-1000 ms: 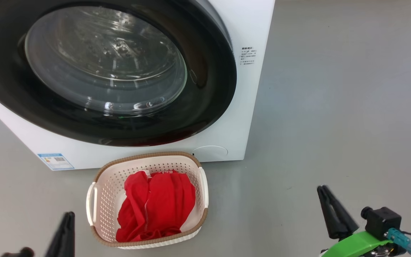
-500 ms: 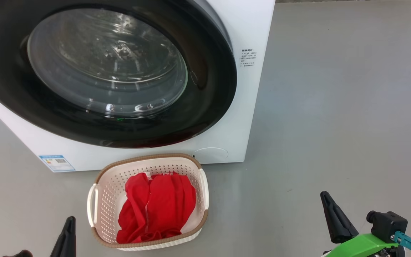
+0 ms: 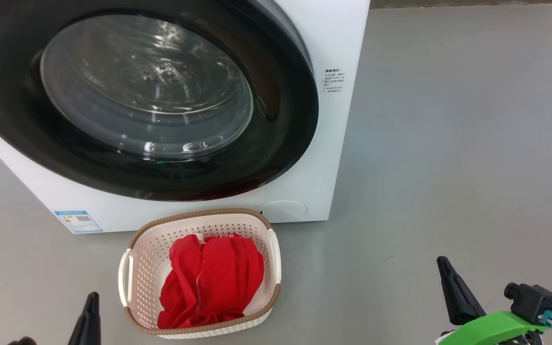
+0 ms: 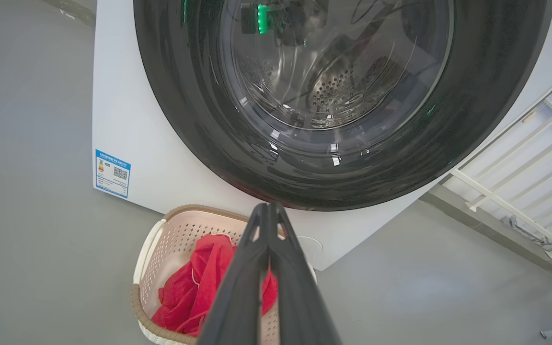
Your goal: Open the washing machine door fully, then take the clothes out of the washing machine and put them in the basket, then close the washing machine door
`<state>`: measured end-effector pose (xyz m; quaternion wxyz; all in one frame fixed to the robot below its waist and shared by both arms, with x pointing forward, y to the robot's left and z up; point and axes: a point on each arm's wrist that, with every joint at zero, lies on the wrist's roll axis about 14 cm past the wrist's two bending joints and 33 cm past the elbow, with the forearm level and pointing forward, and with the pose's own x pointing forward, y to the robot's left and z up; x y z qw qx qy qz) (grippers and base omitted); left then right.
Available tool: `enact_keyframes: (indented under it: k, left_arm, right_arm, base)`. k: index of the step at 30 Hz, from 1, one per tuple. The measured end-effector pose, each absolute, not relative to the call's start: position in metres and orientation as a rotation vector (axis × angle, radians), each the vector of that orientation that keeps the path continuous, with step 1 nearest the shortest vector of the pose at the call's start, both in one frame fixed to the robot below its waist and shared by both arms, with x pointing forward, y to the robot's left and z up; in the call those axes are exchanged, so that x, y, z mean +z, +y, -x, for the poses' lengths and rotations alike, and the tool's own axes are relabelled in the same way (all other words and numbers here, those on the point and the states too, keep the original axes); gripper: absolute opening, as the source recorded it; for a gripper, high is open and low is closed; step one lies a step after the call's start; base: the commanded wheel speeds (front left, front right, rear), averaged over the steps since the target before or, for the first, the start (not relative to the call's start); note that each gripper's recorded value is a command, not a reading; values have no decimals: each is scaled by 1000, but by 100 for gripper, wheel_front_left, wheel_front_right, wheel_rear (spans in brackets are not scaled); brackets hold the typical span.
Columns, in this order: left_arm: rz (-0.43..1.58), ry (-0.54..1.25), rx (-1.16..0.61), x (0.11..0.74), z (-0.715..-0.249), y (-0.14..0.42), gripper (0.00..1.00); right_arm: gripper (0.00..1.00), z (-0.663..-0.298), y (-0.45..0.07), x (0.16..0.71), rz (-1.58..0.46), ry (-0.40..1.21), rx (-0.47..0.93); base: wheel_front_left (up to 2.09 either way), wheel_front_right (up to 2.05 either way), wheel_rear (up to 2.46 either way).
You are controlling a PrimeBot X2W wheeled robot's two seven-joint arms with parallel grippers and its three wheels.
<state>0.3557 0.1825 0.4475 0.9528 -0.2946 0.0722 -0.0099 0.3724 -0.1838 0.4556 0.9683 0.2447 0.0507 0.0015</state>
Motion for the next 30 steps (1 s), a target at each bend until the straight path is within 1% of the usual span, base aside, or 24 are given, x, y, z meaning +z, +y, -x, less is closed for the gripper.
enact_keyframes:
  k: [30]
  left_arm:
    - [883,151,46,451,-360,188,0]
  right_arm:
    - [0,-372,-197,458,-814,107,-73]
  base:
    - [0,0,0]
